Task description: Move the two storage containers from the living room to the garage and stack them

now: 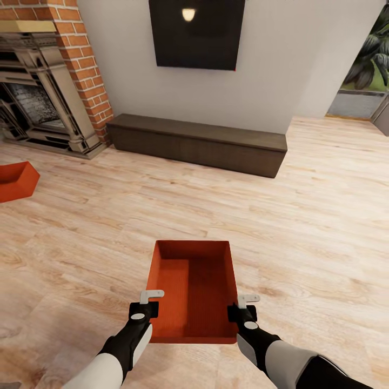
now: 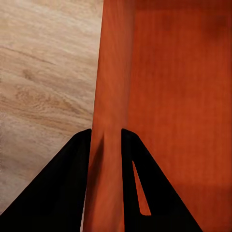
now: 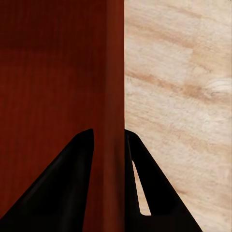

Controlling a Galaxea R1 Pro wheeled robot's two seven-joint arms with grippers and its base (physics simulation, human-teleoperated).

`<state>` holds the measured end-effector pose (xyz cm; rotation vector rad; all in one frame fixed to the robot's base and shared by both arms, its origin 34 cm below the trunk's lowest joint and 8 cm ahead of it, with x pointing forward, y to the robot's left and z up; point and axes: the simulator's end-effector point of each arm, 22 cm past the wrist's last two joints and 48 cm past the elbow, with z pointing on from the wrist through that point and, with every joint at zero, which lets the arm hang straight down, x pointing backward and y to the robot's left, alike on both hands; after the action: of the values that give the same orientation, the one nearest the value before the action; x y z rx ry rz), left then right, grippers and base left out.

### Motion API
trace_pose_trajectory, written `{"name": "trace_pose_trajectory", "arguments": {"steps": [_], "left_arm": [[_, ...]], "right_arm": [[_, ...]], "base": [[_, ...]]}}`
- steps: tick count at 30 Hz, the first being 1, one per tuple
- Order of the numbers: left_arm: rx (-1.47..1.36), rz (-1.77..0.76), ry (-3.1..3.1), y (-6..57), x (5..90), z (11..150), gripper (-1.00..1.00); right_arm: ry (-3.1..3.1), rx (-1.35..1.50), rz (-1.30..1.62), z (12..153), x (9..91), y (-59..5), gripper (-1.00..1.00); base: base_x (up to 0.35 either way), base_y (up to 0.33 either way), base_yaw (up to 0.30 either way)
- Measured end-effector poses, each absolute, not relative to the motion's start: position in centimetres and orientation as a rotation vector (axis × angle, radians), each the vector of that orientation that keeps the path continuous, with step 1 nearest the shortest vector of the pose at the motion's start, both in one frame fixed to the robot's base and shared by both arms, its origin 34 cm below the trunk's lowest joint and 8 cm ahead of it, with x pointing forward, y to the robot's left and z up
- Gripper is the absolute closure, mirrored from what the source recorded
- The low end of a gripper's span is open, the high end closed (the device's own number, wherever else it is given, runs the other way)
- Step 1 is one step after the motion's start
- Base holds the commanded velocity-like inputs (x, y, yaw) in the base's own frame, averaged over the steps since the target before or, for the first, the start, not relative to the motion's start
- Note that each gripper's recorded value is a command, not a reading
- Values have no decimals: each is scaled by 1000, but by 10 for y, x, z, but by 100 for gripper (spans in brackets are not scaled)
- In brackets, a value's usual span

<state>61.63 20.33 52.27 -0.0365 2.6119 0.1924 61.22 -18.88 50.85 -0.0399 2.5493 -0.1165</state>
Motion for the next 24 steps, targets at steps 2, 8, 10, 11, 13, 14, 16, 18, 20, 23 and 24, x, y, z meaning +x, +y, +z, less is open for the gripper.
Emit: {"name": "trace_pose_trajectory", "arguments": {"steps": [2, 8, 10, 11, 13, 14, 16, 18, 20, 23, 24], "left_arm": [[-36, 193, 2612, 203, 616, 526, 100], [-37, 192, 2613, 203, 616, 535, 100], [-36, 193, 2613, 203, 616, 538, 100], [-36, 193, 2612, 203, 616, 539, 100], [-36, 193, 2612, 203, 616, 542, 100], [-36, 193, 2612, 203, 616, 544, 100], [-36, 193, 2612, 203, 616, 547, 100], [-36, 193, 2612, 203, 616, 550, 100], [-35, 193, 2611, 203, 615, 553, 100], [-37, 193, 2613, 203, 615, 557, 100], [-36, 193, 2613, 203, 615, 558, 100]], "right_arm": [[2549, -40, -117, 512, 612, -189, 100], [2550, -40, -117, 521, 612, -189, 100], [2550, -40, -117, 524, 612, -189, 100], [2550, -40, -117, 525, 612, -189, 100], [2550, -39, -117, 528, 612, -189, 100], [2550, -40, -117, 530, 611, -189, 100], [2549, -39, -116, 533, 611, -189, 100], [2549, -39, -116, 535, 611, -189, 100], [2549, -39, -117, 538, 611, -189, 100], [2550, -40, -117, 542, 611, -189, 100], [2550, -40, -117, 544, 610, -189, 100]], "base": [[0, 0, 0], [0, 0, 0], [0, 0, 0], [0, 0, 0], [0, 0, 0], [0, 0, 0], [0, 0, 0], [0, 0, 0], [0, 0, 0], [0, 0, 0], [0, 0, 0]]}}
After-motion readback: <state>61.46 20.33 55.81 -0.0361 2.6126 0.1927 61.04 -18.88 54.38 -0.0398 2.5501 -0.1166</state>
